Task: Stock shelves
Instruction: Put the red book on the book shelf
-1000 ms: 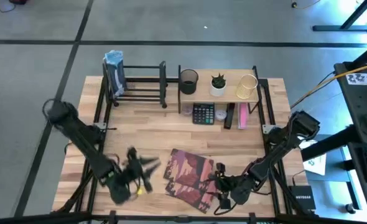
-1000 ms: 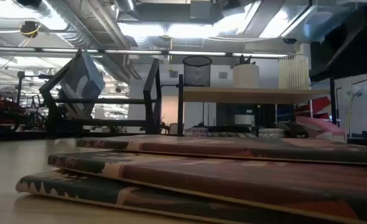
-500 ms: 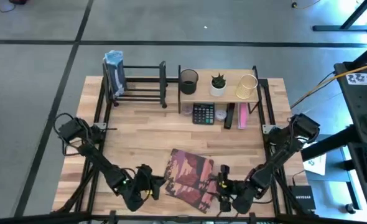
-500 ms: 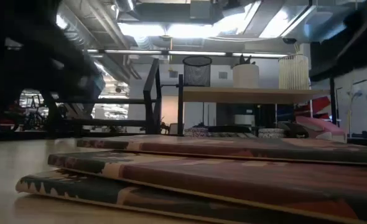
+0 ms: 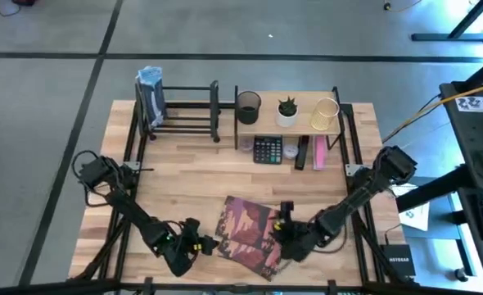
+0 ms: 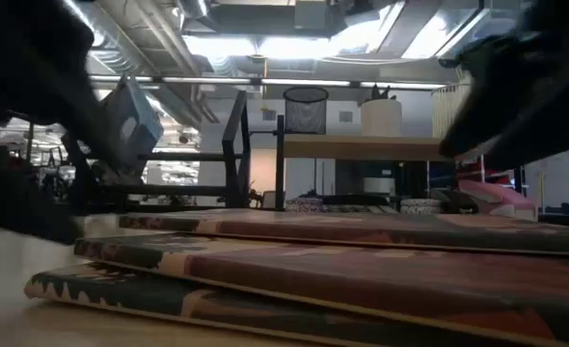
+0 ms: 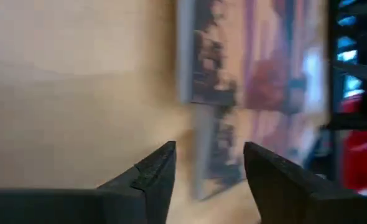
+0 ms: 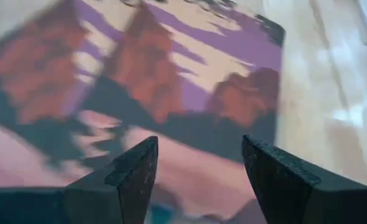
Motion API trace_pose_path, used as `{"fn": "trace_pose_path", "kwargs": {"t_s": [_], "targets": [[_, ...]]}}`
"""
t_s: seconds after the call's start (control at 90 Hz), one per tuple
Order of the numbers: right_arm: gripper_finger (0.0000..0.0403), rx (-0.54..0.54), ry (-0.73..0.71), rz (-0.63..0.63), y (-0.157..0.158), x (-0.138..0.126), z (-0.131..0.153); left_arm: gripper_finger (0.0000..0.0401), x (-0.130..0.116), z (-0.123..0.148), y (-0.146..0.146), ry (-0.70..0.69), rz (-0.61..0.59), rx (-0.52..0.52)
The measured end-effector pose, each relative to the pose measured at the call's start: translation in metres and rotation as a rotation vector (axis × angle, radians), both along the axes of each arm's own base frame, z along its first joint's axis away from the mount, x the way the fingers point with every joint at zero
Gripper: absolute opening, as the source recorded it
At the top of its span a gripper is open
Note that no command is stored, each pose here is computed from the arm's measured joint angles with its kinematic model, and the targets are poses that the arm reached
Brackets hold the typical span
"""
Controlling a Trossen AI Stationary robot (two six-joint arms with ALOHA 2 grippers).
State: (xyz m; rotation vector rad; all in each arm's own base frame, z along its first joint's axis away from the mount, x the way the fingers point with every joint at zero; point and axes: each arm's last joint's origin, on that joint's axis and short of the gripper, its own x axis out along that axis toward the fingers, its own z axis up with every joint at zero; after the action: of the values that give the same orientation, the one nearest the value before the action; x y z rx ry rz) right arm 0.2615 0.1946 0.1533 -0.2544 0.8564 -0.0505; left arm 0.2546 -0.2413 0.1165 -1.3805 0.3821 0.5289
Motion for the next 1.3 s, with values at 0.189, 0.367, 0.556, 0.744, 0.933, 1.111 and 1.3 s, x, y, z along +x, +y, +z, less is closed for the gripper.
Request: {"fn": "trace_pose_path", "kwargs": {"t_s": [0.189,0.367,0.556,0.744,0.933,1.111,1.3], "targets": [[0.0218,0.084,0.087,0.016,-0.016,0.012,-0.008,0.0213,0.008,-0.015,0.000,-0.064,0.091,-0.002],[0.0218,0.178,0.044,0.042,-0.018,0.018,-0.011,0.0219,0.014,-0.022,0.011,-0.096,0.179,0.086],[0.0218,0.217,0.026,0.055,-0.017,0.023,-0.013,0.0219,0.021,-0.024,0.020,-0.044,0.156,0.106],[0.0218,0.226,0.014,0.053,-0.015,0.024,-0.015,0.0219,0.014,-0.009,0.021,0.027,0.022,0.231],[0.0218,0.215,0.020,0.049,-0.016,0.024,-0.017,0.0219,0.007,0.022,0.020,0.039,-0.034,0.208],[0.0218,0.217,0.000,0.044,-0.015,0.025,-0.016,0.0219,0.002,0.015,0.016,0.167,-0.075,0.073],[0.0218,0.209,0.000,0.040,-0.014,0.027,-0.022,0.0219,-0.010,0.010,0.014,0.237,-0.005,0.017]]}}
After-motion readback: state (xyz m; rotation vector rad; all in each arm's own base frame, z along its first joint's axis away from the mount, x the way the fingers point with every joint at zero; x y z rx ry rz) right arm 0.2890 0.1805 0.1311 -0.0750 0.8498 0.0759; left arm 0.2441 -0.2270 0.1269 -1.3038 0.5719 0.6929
